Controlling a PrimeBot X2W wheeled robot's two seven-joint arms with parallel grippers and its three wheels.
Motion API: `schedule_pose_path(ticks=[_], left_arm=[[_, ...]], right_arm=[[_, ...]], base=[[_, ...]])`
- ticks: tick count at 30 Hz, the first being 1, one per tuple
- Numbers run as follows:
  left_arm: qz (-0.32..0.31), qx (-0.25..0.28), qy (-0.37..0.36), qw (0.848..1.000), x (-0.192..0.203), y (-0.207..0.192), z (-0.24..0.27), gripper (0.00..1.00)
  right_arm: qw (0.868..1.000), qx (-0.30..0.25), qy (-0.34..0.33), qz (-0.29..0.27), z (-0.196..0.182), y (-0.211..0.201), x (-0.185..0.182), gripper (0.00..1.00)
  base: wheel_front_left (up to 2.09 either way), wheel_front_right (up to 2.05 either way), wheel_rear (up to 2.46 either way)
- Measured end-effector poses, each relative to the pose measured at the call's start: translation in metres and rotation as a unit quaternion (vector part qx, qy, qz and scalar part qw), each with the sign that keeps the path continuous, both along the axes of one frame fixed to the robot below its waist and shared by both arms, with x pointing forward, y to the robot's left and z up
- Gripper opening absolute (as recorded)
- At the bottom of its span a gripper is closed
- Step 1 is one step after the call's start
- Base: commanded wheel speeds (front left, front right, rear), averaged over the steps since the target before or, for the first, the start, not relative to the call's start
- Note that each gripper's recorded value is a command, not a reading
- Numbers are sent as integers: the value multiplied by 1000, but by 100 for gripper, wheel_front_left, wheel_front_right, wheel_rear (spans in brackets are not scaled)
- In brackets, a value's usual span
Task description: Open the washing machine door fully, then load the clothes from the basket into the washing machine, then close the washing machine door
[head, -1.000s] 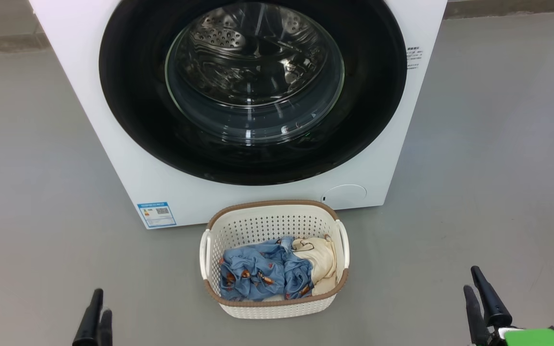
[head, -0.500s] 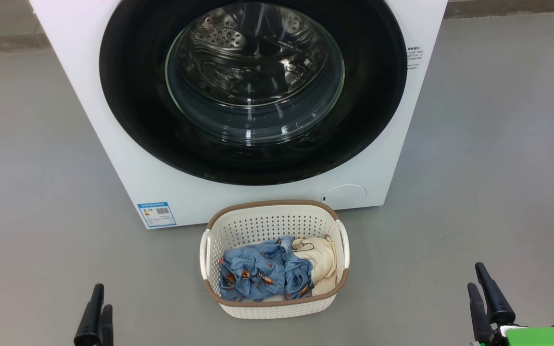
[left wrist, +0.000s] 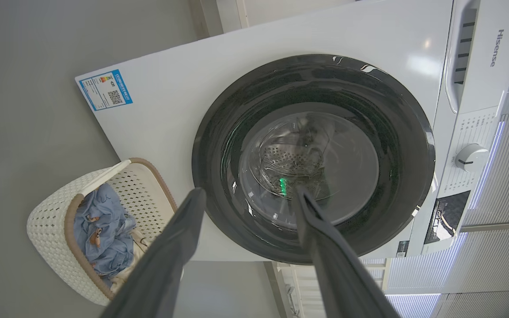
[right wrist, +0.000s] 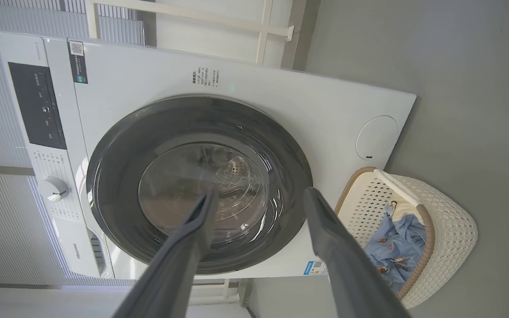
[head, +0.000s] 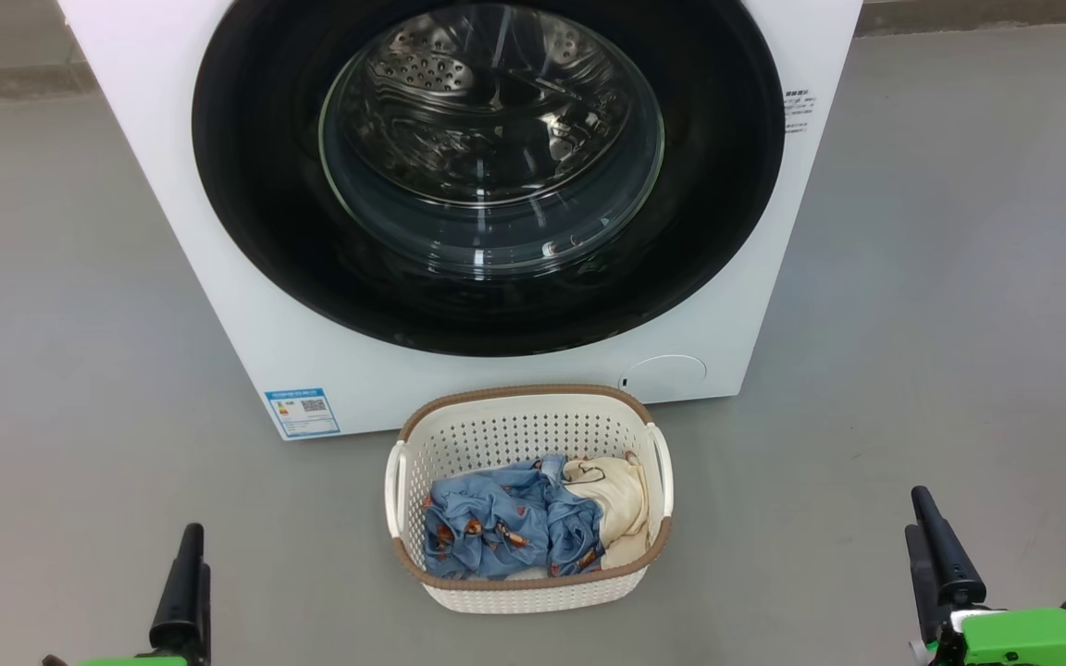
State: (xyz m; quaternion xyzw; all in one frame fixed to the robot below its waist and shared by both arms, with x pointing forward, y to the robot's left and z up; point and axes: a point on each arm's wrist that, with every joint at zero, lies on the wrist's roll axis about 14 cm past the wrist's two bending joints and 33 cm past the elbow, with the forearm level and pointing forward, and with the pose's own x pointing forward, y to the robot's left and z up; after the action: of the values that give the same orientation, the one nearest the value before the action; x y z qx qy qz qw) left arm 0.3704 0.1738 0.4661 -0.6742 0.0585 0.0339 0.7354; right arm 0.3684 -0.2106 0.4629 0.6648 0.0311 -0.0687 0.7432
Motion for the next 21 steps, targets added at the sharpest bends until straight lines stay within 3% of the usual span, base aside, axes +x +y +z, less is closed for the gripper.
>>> schedule_pose_path(ticks=[12,21], left_arm=[[-12,105,-10,994,2,2,5,100],[-19,200,-25,979,4,2,12,100]], right_arm=[[995,-100,7,13,0,-3,2,100],[978,-207,5,25,5,-4,5,100]], base=[[0,0,0],[0,0,0]])
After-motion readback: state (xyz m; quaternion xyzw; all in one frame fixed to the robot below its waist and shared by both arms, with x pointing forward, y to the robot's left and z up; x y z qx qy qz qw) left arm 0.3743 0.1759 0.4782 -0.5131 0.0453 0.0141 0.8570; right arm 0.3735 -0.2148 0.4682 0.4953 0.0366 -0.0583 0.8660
